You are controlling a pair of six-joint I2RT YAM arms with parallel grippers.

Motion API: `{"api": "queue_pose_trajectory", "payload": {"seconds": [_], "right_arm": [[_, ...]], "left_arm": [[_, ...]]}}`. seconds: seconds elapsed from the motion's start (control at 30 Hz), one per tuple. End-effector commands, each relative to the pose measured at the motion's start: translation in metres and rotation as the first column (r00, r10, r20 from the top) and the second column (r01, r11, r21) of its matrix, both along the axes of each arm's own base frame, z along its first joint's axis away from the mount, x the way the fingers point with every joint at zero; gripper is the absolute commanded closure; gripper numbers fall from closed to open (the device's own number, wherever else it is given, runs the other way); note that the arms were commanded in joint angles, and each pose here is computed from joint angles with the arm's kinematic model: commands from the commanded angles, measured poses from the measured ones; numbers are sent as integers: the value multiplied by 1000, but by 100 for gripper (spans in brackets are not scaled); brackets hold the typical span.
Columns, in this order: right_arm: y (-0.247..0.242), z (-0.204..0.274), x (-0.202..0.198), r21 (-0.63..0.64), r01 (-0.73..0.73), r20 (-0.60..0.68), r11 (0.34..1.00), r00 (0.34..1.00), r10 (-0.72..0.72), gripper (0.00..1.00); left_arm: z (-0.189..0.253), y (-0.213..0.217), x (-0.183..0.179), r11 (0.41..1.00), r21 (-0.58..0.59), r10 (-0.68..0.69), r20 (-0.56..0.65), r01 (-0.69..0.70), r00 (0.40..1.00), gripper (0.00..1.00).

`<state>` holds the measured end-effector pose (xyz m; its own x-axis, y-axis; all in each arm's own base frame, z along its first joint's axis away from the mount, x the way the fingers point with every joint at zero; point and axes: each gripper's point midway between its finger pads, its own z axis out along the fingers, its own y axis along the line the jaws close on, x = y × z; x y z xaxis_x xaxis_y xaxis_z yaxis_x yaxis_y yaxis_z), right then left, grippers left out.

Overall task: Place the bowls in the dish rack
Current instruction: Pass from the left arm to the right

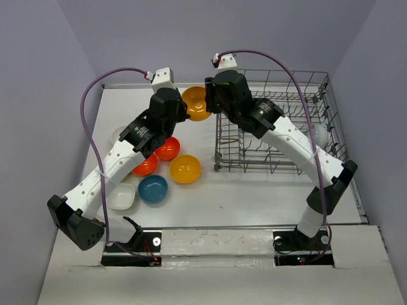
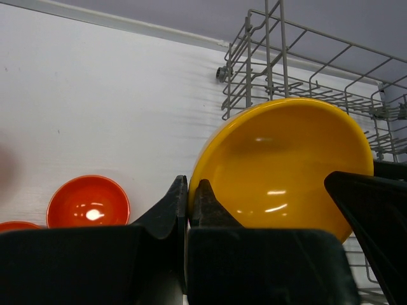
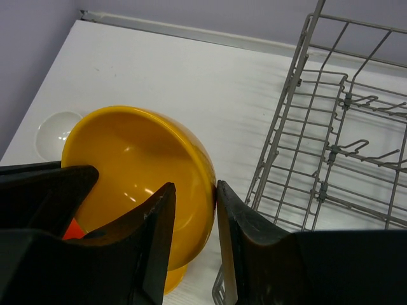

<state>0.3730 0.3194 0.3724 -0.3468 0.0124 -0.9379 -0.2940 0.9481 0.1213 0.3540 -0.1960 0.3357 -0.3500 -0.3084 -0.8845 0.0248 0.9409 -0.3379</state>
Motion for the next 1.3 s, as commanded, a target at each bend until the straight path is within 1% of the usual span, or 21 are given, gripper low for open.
{"api": "queue_pose_trajectory", "payload": {"seconds": [0.0, 0.37, 0.53, 0.57, 0.77, 0.8, 0.87, 0.9, 1.0, 1.03, 1.07, 1.1, 1.23, 1.27], "right_arm": [[0, 26, 5, 41, 19, 63, 999, 998, -22, 62], [-1, 13, 10, -9, 42, 48, 999, 998, -41, 64], [-4, 14, 12, -17, 59, 51, 998, 997, -58, 69], [-5, 15, 12, -18, 63, 54, 998, 997, -62, 72], [-9, 15, 13, -28, 80, 56, 996, 995, -78, 83], [-9, 15, 13, -28, 81, 56, 996, 995, -79, 88], [-11, 17, 13, -25, 91, 59, 996, 994, -89, 94], [-12, 18, 12, -23, 94, 61, 995, 994, -92, 99], [-14, 20, 12, -20, 100, 65, 995, 993, -98, 99], [-15, 22, 12, -16, 103, 68, 995, 992, -102, 99], [-15, 23, 11, -15, 105, 69, 994, 992, -103, 99], [-16, 24, 11, -11, 106, 71, 994, 992, -105, 99], [-21, 30, 8, -5, 110, 80, 994, 991, -109, 99], [-24, 32, 7, -5, 118, 85, 993, 989, -118, 99]], "left_arm": [[40, -1, 3, 998, -67, 19, 97, -13, 995, 100], [46, -2, 2, 998, -68, 16, 110, -9, 994, 100], [49, 0, 1, 998, -66, 23, 114, -15, 993, 100], [49, 0, 1, 998, -66, 23, 114, -15, 993, 100], [46, 0, 1, 998, -57, 23, 105, -17, 994, 100], [46, 0, 2, 998, -57, 25, 105, -19, 994, 100], [45, 0, 2, 998, -57, 23, 103, -18, 994, 100], [45, -1, 2, 998, -56, 21, 103, -16, 994, 100], [45, -2, 2, 998, -58, 19, 103, -13, 994, 100], [48, -2, 1, 998, -62, 21, 109, -14, 994, 87], [48, -2, 1, 998, -62, 21, 109, -14, 994, 82], [49, -1, 1, 998, -61, 22, 112, -15, 994, 80], [54, -3, 1, 998, -56, 16, 119, -9, 993, 64], [55, -4, 1, 998, -57, 14, 122, -7, 992, 55]]}}
